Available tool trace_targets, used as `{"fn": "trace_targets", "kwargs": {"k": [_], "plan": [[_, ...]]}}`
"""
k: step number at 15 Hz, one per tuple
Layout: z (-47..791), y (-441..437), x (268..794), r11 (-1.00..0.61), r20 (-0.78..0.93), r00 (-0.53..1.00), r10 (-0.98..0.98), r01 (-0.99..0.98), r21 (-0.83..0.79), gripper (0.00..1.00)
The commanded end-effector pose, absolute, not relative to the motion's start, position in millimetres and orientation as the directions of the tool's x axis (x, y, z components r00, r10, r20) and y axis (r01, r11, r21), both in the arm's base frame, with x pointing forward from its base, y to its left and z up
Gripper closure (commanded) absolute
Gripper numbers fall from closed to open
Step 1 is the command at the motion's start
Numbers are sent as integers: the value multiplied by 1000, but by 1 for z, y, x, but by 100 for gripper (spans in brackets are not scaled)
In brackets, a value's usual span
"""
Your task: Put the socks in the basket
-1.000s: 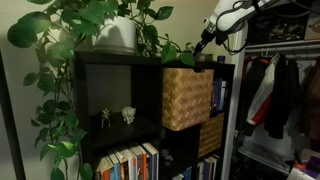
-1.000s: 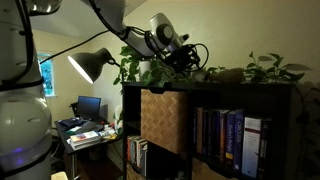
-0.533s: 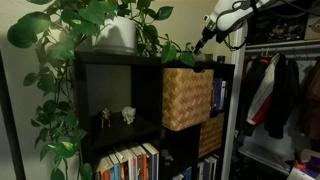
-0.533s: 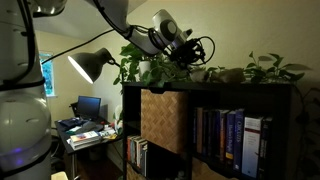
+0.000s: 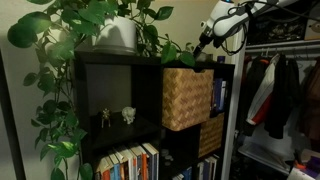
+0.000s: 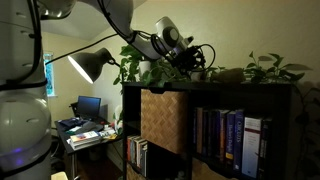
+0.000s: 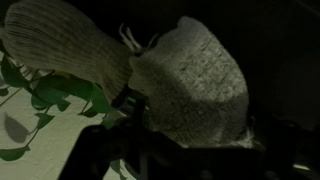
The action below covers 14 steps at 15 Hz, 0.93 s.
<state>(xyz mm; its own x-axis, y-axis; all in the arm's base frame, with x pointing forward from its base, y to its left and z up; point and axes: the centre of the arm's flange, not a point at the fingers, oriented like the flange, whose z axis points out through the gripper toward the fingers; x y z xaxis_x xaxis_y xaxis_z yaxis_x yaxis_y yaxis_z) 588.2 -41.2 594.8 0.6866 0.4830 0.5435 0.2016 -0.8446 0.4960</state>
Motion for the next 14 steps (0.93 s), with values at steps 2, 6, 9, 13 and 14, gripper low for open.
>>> {"fn": "trace_targets", "kwargs": {"k": [2, 6, 9, 13, 14], "plan": [[583, -42, 597, -834, 529, 683, 503, 225, 503, 30], [586, -38, 590, -839, 527, 696, 489, 210, 502, 51], [598, -28, 575, -847, 541, 697, 471, 187, 497, 68], [616, -9, 551, -853, 553, 696, 459, 171, 493, 86], [620, -5, 545, -855, 553, 697, 456, 171, 490, 87]]}}
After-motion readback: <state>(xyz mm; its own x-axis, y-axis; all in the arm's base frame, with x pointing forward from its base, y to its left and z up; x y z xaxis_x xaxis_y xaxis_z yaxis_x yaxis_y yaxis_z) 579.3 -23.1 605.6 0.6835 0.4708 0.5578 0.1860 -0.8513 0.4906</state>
